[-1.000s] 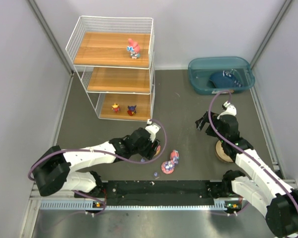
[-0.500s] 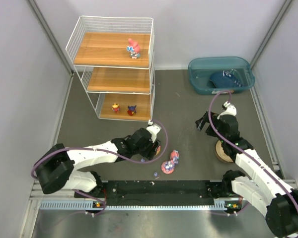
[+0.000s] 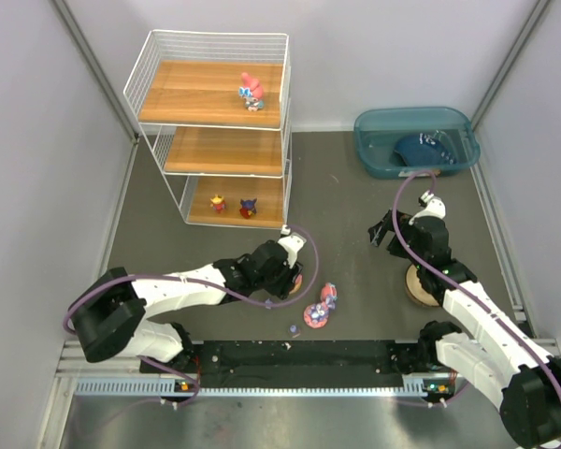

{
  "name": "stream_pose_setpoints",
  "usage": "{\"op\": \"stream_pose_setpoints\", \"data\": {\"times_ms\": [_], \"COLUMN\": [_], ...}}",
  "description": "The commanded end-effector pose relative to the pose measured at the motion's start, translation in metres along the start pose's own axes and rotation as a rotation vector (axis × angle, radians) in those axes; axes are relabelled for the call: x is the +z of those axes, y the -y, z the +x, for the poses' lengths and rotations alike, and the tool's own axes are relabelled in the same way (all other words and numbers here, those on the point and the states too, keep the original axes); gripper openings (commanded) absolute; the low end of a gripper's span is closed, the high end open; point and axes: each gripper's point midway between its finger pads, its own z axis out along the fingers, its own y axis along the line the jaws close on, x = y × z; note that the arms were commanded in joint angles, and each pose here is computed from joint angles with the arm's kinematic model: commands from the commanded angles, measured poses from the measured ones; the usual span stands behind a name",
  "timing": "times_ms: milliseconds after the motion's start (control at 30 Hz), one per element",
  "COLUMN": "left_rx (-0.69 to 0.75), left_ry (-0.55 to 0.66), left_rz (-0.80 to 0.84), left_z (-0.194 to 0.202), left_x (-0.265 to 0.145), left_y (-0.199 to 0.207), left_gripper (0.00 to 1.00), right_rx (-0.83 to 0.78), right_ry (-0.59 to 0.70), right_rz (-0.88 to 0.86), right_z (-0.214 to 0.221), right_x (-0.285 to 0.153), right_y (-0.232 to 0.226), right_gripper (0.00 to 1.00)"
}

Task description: Place and organize the plastic toys onto the shelf

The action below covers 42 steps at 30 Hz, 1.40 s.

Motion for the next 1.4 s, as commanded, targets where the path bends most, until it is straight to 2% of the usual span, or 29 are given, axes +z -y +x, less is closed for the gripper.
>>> {"op": "stream_pose_setpoints", "data": {"times_ms": [0,333,433,467,533,700,733,800,833,900,933,1000,1033,1100,1233,1367], "left_rx": [-0.013,-0.01,-0.008,-0.007,-0.006,-0.008,-0.023,-0.047,-0.07,-0.092,-0.132,-0.143,-0.158,-0.159,-0.188,-0.191], "left_ry": [0.076,0.061,0.056,0.061,0.065,0.083,0.12,0.113,0.185,0.201,0.269,0.286,0.334,0.336,0.423,0.511], "left_rz": [0.021,0.042,0.047,0.048,0.051,0.031,0.021,-0.015,-0.034,-0.08,-0.097,-0.165,-0.163,-0.192,-0.223,-0.274], "left_z": [-0.028,-0.025,-0.023,-0.025,-0.028,-0.038,-0.05,-0.054,-0.077,-0.083,-0.103,-0.107,-0.122,-0.125,-0.156,-0.181], "left_x": [0.001,0.001,0.0,-0.002,-0.006,-0.023,-0.034,-0.05,-0.069,-0.09,-0.111,-0.132,-0.152,-0.172,-0.226,-0.26], "left_y": [0.009,0.012,0.013,0.013,0.013,0.01,0.009,0.003,0.001,-0.008,-0.011,-0.024,-0.025,-0.031,-0.038,-0.048], "left_gripper": [0.52,0.27,0.14,0.07,0.0,0.0,0.0,0.0,0.0,0.0,0.0,0.0,0.0,0.0,0.0,0.0], "right_rx": [-0.005,-0.006,-0.006,-0.005,-0.005,-0.006,-0.005,-0.005,-0.004,-0.005,-0.003,-0.005,-0.001,-0.003,-0.001,0.002], "right_ry": [0.029,0.029,0.029,0.029,0.028,0.029,0.029,0.028,0.031,0.028,0.029,0.03,0.028,0.027,0.031,0.03], "right_rz": [-0.013,-0.013,-0.015,-0.013,-0.015,-0.015,-0.013,-0.015,-0.015,-0.015,-0.014,-0.018,-0.017,-0.019,-0.022,-0.027], "right_z": [-0.008,-0.008,-0.008,-0.008,-0.008,-0.008,-0.008,-0.008,-0.009,-0.008,-0.008,-0.008,-0.008,-0.008,-0.009,-0.008], "right_x": [0.0,0.0,0.0,0.0,0.0,0.0,0.0,0.0,-0.001,-0.001,-0.001,-0.001,-0.001,-0.001,-0.001,-0.001], "right_y": [-0.005,-0.005,-0.006,-0.005,-0.005,-0.006,-0.005,-0.006,-0.006,-0.005,-0.005,-0.006,-0.006,-0.006,-0.007,-0.008], "right_gripper": [0.95,0.95,0.95,0.95,0.95,0.95,0.95,0.95,0.95,0.95,0.95,0.95,0.95,0.95,0.95,0.95]}}
